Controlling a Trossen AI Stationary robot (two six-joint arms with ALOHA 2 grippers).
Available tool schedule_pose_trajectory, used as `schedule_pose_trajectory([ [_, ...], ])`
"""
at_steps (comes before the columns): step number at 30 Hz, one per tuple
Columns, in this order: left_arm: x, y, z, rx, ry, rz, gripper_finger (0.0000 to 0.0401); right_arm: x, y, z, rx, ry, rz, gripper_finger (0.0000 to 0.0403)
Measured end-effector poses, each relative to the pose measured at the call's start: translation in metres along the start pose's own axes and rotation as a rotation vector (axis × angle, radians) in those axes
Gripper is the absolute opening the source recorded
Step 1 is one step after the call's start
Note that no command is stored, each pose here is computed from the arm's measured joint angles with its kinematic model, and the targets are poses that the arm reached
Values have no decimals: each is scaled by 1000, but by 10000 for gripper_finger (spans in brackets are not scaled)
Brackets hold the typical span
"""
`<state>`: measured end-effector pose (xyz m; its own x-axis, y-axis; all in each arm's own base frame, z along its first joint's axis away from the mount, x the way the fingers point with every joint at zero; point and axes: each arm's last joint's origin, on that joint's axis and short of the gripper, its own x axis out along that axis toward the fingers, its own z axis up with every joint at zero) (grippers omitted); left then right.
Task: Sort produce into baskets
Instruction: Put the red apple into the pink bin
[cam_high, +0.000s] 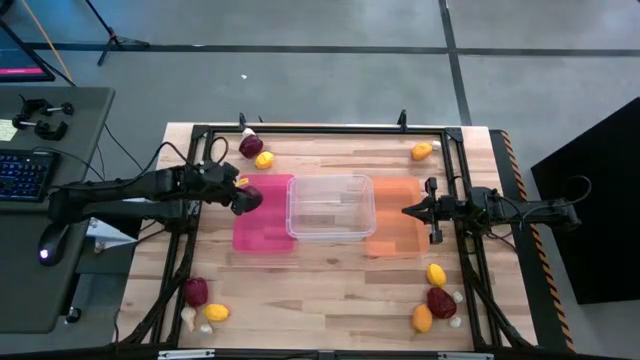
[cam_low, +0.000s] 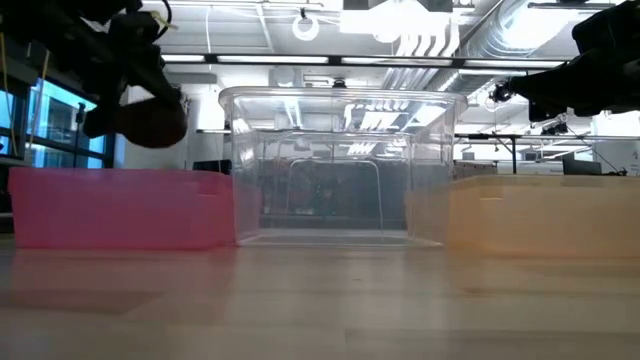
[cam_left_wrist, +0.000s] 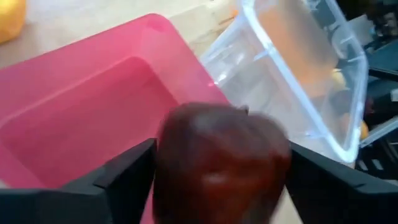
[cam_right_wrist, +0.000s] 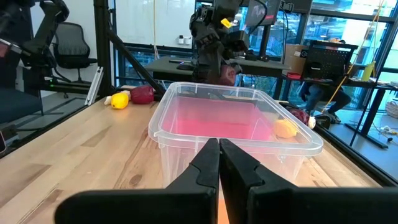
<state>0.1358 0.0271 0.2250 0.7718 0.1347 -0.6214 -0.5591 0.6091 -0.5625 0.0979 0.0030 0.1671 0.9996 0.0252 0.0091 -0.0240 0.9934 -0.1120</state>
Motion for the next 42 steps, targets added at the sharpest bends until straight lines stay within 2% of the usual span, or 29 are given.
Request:
schedule_pose_trajectory([
  [4, 0, -3, -1, -4, 47, -70, 376, 0, 0, 0, 0, 0, 0, 0],
  [6, 0, -5, 0, -26, 67, -116, 393, 0, 0, 0, 0, 0, 0, 0],
  [9, -1, -7, 1, -90, 54, -130, 393, 0, 0, 0, 0, 0, 0, 0],
  [14, -2, -11, 6, -340, 24, -180, 390, 0, 0, 0, 0, 0, 0, 0],
  [19, -5, -21, 16, -440, -51, -298, 390, 0, 0, 0, 0, 0, 0, 0],
  [21, -8, -26, 24, -449, -91, -288, 390, 0, 0, 0, 0, 1, 0, 0],
  [23, -12, -29, 32, -428, -109, -199, 390, 0, 0, 0, 0, 0, 0, 0],
  [26, -15, -27, 49, -343, -89, 14, 390, 0, 0, 0, 0, 0, 0, 0],
  [30, -14, -13, 86, -208, -84, 210, 390, 0, 0, 0, 0, 0, 0, 0],
  [34, 6, 26, 120, -159, 10, 355, 390, 0, 0, 0, 0, 0, 0, 0],
  [39, 39, 77, 145, -65, 171, 510, 390, 0, 0, 0, 0, 0, 0, 0],
  [42, 54, 94, 158, 21, 232, 628, 390, 0, 0, 0, 0, 0, 0, 0],
])
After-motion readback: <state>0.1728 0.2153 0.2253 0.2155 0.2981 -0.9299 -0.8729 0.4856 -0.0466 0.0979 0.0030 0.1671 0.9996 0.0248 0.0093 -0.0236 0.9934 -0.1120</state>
